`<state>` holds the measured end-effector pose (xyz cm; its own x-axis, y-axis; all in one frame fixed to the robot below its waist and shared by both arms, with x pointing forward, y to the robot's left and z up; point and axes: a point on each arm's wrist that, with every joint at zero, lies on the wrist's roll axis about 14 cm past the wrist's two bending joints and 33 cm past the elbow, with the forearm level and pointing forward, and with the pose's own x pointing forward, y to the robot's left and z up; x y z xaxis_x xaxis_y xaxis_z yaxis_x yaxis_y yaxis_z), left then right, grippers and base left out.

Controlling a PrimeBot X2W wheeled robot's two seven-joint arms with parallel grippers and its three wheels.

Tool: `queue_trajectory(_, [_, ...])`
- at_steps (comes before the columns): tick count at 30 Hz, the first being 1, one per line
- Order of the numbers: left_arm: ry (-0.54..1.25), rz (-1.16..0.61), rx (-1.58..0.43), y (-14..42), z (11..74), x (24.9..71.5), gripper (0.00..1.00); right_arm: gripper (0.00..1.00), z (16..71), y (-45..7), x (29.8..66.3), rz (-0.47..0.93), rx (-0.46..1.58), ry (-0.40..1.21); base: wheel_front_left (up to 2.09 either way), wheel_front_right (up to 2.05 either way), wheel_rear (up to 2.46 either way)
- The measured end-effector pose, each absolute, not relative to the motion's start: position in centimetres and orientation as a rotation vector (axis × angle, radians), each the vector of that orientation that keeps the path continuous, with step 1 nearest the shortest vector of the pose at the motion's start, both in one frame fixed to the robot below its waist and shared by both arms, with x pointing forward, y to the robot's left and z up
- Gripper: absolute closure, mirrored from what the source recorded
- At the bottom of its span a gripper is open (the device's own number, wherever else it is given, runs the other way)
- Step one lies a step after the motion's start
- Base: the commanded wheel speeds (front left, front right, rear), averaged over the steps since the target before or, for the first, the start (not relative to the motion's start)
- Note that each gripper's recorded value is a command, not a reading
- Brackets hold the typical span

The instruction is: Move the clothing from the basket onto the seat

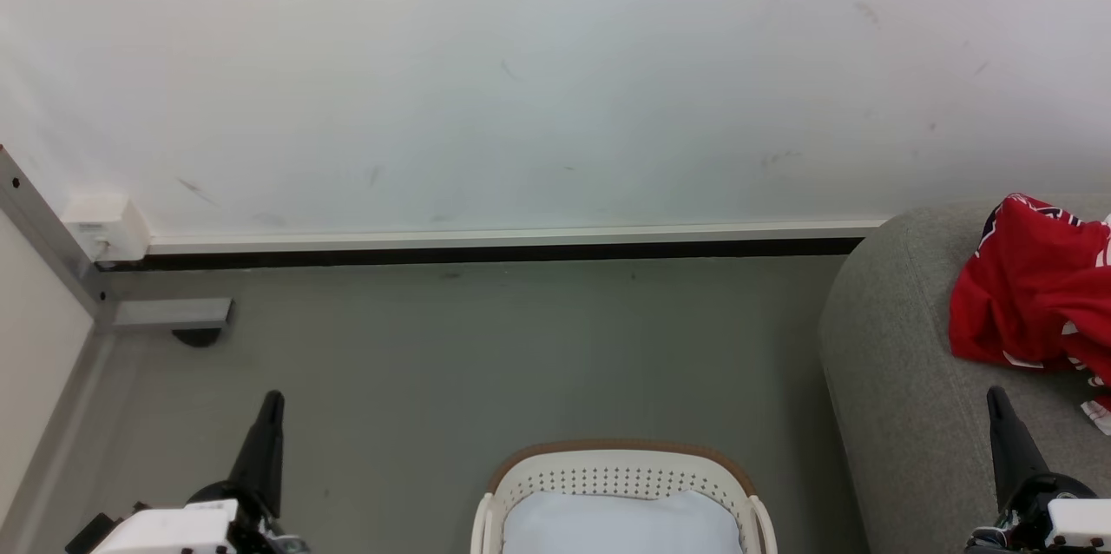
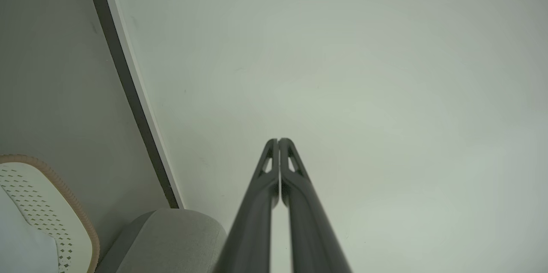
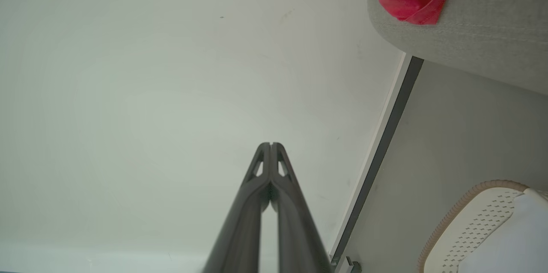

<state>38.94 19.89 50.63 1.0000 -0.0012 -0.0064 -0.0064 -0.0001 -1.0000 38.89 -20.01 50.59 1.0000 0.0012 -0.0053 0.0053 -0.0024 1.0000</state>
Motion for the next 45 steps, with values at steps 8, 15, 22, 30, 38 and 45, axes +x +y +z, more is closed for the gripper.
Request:
queue_trajectory(8, [0.006, 0.004, -1.571, 19.89, 50.63, 38.94, 1.0, 1.0, 50.59, -20.02, 38.89, -0.004, 1.574, 0.005, 0.0, 0.0, 0.0])
queue_trajectory(15, [0.006, 0.004, -1.571, 19.89, 50.63, 38.94, 1.0, 1.0, 50.59, -20.02, 38.89, -0.004, 1.574, 0.004, 0.0, 0.0, 0.0])
queue_trajectory(22, [0.006, 0.004, -1.571, 19.89, 50.63, 38.94, 1.0, 1.0, 50.59, -20.01, 38.89, -0.004, 1.575, 0.004, 0.0, 0.0, 0.0])
queue_trajectory(30, [0.006, 0.004, -1.571, 19.89, 50.63, 38.94, 1.0, 1.0, 50.59, -20.03, 38.89, -0.004, 1.575, 0.003, 0.0, 0.0, 0.0])
queue_trajectory(38, [0.006, 0.004, -1.571, 19.89, 50.63, 38.94, 1.0, 1.0, 50.59, -20.03, 38.89, -0.005, 1.574, 0.003, 0.0, 0.0, 0.0])
queue_trajectory(45, [0.006, 0.004, -1.571, 19.89, 50.63, 38.94, 1.0, 1.0, 50.6, -20.03, 38.89, -0.005, 1.575, 0.003, 0.0, 0.0, 0.0])
